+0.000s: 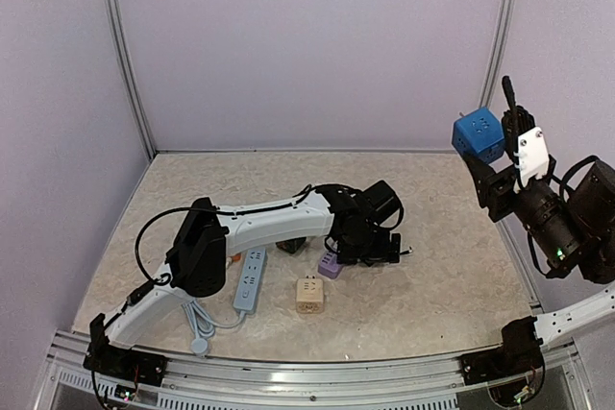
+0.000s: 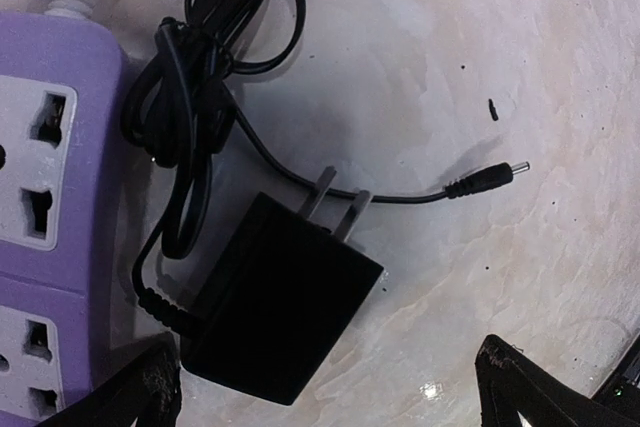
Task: Insert the plug
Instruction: Move the plug to the center of the board, then adjust the plug.
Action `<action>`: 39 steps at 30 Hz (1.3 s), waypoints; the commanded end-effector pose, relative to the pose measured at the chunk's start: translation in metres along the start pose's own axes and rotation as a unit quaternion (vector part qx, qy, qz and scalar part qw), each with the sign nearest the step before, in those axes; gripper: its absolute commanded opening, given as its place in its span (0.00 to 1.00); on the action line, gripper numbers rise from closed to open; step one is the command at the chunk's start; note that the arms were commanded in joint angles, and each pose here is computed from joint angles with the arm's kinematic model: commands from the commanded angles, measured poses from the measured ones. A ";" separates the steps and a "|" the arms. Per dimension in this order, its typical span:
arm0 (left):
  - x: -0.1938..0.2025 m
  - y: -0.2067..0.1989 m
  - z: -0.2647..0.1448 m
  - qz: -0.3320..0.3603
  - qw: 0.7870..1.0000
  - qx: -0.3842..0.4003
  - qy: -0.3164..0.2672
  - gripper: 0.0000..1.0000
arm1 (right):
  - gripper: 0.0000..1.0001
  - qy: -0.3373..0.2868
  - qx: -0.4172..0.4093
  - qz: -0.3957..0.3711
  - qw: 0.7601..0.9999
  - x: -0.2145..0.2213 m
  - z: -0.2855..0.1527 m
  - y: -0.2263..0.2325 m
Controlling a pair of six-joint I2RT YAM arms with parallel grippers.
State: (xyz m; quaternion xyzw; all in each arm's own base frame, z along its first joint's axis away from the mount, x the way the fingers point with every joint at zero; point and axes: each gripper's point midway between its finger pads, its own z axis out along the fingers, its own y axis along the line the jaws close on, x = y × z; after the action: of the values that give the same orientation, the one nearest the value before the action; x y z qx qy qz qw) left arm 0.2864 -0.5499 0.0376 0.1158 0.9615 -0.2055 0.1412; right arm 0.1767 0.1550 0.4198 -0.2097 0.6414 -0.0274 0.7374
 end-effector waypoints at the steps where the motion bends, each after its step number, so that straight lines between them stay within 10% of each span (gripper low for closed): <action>1: -0.002 0.028 0.015 -0.019 0.999 -0.048 -0.004 0.99 | 0.00 -0.003 0.006 0.028 1.000 -0.004 -0.003 -0.010; 16: 0.026 -0.101 0.027 0.059 0.952 0.292 0.074 0.99 | 0.00 -0.008 0.008 0.040 0.999 -0.013 -0.003 -0.016; 29: -0.067 -0.018 -0.100 0.042 0.985 0.117 -0.118 0.99 | 0.00 0.019 0.002 0.003 1.000 -0.009 0.007 0.012; 39: -0.042 0.054 -0.149 0.026 0.991 0.009 -0.129 0.99 | 0.00 0.063 -0.011 0.121 0.991 -0.022 0.017 0.018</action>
State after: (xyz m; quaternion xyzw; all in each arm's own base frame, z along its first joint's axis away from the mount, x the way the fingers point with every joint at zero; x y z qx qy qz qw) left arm 0.3162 -0.4933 0.2100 0.1223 0.8949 -0.3226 0.2830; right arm 0.1823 0.1842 0.4298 -0.1847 0.6781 -0.0007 0.7114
